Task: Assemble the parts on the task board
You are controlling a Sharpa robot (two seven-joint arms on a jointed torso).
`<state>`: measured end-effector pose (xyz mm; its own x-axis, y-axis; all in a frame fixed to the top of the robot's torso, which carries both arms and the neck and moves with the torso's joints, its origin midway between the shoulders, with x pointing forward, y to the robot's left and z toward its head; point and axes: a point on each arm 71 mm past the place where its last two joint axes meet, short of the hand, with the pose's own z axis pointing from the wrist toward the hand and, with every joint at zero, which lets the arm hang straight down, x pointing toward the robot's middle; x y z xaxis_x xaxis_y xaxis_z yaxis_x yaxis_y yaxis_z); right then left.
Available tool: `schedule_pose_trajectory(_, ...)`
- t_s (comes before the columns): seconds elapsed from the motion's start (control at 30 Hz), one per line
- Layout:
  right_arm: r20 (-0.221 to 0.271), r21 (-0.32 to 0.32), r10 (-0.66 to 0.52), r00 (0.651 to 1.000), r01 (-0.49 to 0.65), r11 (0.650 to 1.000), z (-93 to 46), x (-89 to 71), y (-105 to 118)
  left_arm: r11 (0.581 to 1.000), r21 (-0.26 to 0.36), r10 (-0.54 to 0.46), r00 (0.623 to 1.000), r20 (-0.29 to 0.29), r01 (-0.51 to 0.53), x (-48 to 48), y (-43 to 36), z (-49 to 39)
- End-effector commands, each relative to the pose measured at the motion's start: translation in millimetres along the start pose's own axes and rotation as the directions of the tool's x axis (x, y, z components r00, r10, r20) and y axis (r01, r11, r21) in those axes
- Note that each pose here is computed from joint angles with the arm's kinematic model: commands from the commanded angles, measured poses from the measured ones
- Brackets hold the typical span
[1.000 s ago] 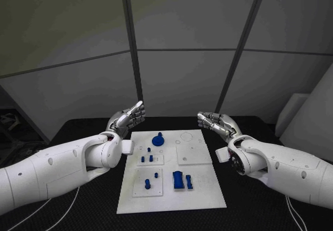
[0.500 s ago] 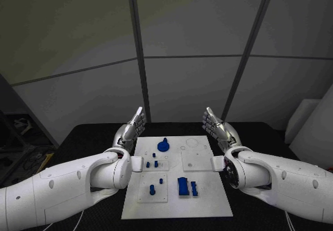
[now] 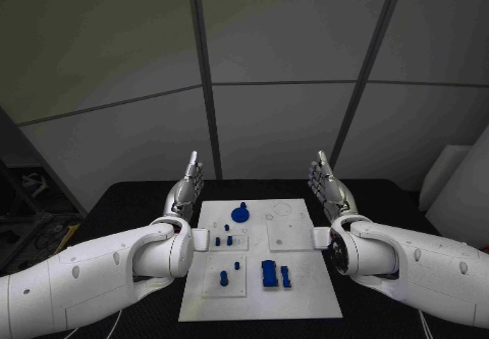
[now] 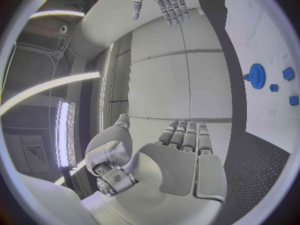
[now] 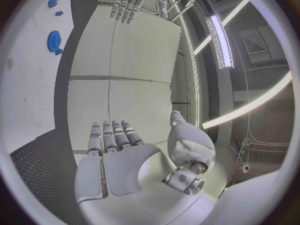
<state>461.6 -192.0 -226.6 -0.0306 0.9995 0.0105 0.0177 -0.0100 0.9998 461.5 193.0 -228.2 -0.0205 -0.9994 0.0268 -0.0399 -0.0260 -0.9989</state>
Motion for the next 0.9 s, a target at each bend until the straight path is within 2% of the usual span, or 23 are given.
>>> schedule_pose_trajectory(0.03, 0.013, -0.017, 0.0, 1.0, 0.001, 1.0, 0.1, -0.4, 2.4, 0.999, 0.039, 0.017, 1.0, 0.004, -0.017, 0.6, -4.0, 0.1)
schedule_pose_trajectory(0.9, 0.013, -0.017, 0.0, 1.0, 0.001, 1.0, 0.1, -0.4, 2.4, 0.999, 0.039, 0.017, 1.0, 0.004, -0.017, 0.6, -4.0, 0.1)
